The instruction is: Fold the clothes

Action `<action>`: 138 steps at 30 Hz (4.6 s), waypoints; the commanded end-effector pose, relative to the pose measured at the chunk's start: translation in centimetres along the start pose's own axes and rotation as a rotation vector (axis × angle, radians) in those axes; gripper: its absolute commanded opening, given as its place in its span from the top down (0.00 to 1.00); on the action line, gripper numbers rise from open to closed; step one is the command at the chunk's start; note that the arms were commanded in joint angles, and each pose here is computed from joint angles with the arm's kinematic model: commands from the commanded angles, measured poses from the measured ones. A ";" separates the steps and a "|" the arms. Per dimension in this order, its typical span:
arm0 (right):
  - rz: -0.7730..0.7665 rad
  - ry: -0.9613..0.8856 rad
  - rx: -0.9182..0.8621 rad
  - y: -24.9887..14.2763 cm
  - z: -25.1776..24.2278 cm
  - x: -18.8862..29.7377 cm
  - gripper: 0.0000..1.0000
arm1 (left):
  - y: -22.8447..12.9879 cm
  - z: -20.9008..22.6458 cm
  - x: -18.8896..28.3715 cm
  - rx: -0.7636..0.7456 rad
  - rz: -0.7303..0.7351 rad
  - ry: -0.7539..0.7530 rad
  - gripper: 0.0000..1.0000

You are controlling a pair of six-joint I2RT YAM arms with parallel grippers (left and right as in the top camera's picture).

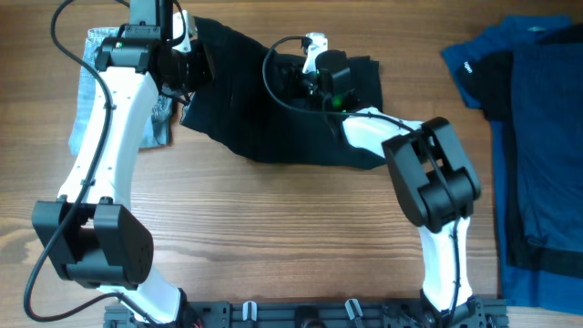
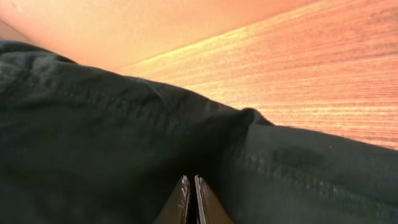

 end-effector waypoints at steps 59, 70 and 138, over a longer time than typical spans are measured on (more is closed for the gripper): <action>0.628 -0.781 -0.209 1.0 -16.7 27.1 0.82 | -3.8 -15.5 -3.6 -0.111 -0.041 -0.166 0.93; 0.626 -0.780 -0.207 1.1 -16.7 27.1 0.87 | -6.9 -19.4 -7.6 -0.190 -0.005 -0.212 0.92; 0.488 -0.399 -0.023 2.8 -5.8 23.6 0.96 | -3.4 -15.3 -9.1 -0.178 -0.063 -0.124 0.96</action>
Point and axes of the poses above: each gripper's point midway between its finger pads, its own x axis back along the fingers, its own z axis along the line the jaws close on, y = z × x, the point moved 1 cm from there along x, back along the fingers, and after that the axes turned 3 degrees about x, right-handed, at the moved point
